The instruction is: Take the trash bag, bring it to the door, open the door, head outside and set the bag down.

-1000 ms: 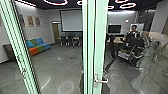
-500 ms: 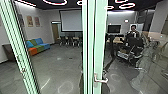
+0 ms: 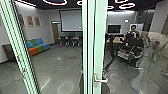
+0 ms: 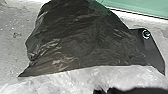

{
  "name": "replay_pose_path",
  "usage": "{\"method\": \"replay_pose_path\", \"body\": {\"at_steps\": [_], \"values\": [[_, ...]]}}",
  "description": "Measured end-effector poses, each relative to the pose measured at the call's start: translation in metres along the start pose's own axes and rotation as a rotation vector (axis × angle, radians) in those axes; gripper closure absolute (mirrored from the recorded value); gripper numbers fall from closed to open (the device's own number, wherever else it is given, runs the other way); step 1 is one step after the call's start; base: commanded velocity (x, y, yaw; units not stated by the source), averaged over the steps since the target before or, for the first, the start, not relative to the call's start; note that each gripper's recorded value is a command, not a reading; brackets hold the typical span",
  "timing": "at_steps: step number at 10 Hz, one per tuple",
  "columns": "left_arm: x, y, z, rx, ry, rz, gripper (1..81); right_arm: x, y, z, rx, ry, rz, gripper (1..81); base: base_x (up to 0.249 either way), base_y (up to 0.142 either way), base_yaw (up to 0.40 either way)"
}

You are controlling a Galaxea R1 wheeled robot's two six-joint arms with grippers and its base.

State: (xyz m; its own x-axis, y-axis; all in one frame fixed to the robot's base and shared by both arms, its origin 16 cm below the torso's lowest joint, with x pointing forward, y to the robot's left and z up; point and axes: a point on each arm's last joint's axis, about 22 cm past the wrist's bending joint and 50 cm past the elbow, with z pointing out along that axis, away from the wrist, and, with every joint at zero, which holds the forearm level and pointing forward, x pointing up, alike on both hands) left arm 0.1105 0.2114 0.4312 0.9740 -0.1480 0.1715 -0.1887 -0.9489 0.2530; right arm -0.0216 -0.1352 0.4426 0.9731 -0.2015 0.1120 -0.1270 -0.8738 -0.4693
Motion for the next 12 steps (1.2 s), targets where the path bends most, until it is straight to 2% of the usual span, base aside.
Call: {"method": "replay_pose_path", "body": {"at_steps": [1, 3, 5, 7, 9, 12], "values": [[0.001, 0.001, 0.000, -0.001, 0.001, 0.000, 81.1, 0.002, -0.001, 0.000, 0.001, 0.001, -0.001, 1.0, 0.080, 0.000, 0.000], [-0.015, 0.001, 0.000, -0.002, -0.017, -0.004, 81.1, -0.008, 0.000, 0.000, 0.000, -0.007, 0.001, 1.0, 0.116, 0.000, 0.000], [0.004, 0.001, 0.000, -0.001, 0.006, 0.001, 81.1, 0.001, -0.001, 0.001, 0.001, 0.003, -0.002, 1.0, 0.122, 0.000, 0.000], [-0.001, 0.001, 0.000, 0.000, 0.001, 0.000, 81.1, -0.001, -0.001, 0.001, 0.002, 0.001, -0.001, 1.0, 0.102, 0.000, 0.000], [0.010, 0.000, 0.000, 0.001, 0.014, 0.001, 81.1, 0.006, -0.002, 0.001, 0.002, 0.008, -0.002, 1.0, 0.000, 0.000, 0.000], [-0.006, -0.002, -0.001, 0.002, -0.008, -0.006, 81.1, -0.015, -0.001, -0.003, 0.010, -0.015, 0.009, 1.0, 0.000, 0.000, 0.000]]}}
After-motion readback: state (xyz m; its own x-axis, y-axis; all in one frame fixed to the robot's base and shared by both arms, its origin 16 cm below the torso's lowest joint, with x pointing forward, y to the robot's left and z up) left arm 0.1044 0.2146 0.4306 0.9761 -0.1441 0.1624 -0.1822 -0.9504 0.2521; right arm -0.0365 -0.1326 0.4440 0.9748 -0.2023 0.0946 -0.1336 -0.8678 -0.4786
